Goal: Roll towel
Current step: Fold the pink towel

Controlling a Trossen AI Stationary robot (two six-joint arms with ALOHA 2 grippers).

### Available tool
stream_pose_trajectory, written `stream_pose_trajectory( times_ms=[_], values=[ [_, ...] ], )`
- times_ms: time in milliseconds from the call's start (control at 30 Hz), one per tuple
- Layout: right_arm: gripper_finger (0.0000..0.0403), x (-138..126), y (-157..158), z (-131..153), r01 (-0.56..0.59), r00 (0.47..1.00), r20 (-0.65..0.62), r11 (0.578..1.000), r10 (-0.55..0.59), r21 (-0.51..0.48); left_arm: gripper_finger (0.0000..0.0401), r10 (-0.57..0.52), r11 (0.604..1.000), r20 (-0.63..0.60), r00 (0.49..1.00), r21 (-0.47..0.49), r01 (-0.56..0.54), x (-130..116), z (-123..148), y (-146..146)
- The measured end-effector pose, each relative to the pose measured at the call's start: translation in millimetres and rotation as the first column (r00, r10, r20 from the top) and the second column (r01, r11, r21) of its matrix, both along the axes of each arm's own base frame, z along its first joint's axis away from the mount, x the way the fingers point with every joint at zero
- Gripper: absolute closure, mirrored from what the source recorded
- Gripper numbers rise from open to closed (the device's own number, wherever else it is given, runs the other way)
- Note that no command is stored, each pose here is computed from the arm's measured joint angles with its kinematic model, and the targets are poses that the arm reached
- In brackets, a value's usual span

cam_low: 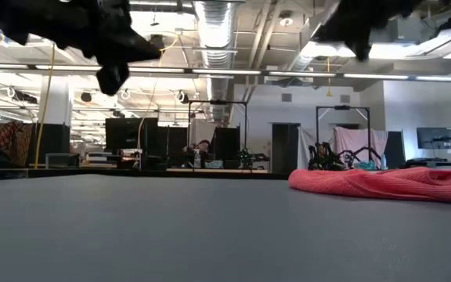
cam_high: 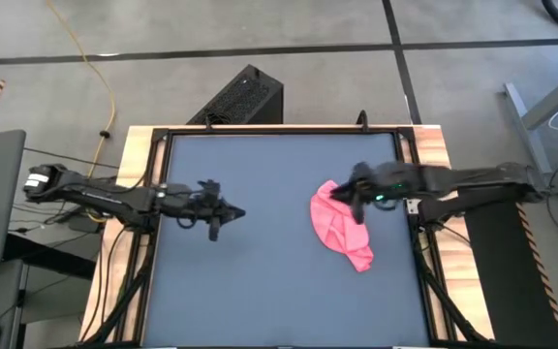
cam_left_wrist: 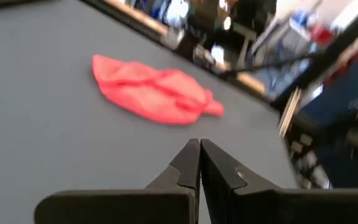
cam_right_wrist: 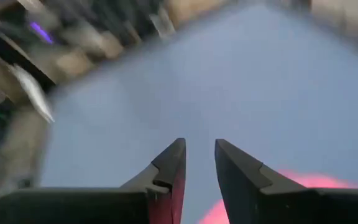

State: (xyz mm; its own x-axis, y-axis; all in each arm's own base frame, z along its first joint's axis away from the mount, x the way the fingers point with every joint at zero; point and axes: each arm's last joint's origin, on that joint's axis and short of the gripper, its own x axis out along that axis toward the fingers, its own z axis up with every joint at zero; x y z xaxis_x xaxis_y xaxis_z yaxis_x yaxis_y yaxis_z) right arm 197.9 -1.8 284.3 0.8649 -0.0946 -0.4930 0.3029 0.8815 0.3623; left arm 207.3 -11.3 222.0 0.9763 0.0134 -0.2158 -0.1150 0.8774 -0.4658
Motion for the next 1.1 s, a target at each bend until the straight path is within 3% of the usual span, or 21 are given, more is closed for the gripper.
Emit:
stream_pose_trajectory(
  times_ms=[167,333,433,533,700,833,1000,1100],
  values=[
    [0.0294,34.1,-7.7,-37.8,0.115,0.971,-0.22,0.99,-0.093,0.087,0.0401,-0.131,0.988,-0.1,0.986,0.071,0.139,16.5,-16.3,2.1],
    [0.0294,63.3,-16.2,-73.1,0.143,0.907,-0.394,0.989,-0.146,-0.036,0.0401,-0.227,0.965,-0.144,0.963,0.099,0.242,20.8,-25.4,-1.9],
    [0.0294,74.8,-25.8,-92.4,0.105,0.842,-0.518,0.988,-0.15,-0.114,0.0401,-0.188,0.974,-0.136,0.973,0.101,0.202,21.8,-25.0,-1.2],
    [0.0294,82.6,-37.0,-99.0,0.136,0.784,-0.578,0.972,-0.225,-0.193,0.0401,-0.125,0.984,-0.131,0.983,0.114,0.14,22.1,-24.3,0.6],
    [0.0294,97.1,-45.2,-113.4,0.005,0.766,-0.62,0.966,-0.17,-0.259,0.0382,-0.032,0.985,-0.106,0.994,0.163,0.049,23.1,-21.9,1.0],
    [0.0294,99.0,-51.5,-131.4,-0.033,0.72,-0.678,0.968,-0.15,-0.249,0.0346,0.037,0.971,-0.118,0.992,0.238,-0.008,22.6,-22.9,0.8],
    [0.0297,99.4,-59.6,-142.5,-0.03,0.696,-0.71,0.983,-0.11,-0.182,0.0292,0.09,0.973,-0.117,0.989,0.223,-0.062,22.2,-23.2,0.3],
    [0.0334,97.3,-59.7,-137.9,0.001,0.703,-0.697,0.98,-0.142,-0.198,0.0269,0.095,0.975,-0.118,0.988,0.209,-0.069,22.1,-23.3,0.0]
  ],
)
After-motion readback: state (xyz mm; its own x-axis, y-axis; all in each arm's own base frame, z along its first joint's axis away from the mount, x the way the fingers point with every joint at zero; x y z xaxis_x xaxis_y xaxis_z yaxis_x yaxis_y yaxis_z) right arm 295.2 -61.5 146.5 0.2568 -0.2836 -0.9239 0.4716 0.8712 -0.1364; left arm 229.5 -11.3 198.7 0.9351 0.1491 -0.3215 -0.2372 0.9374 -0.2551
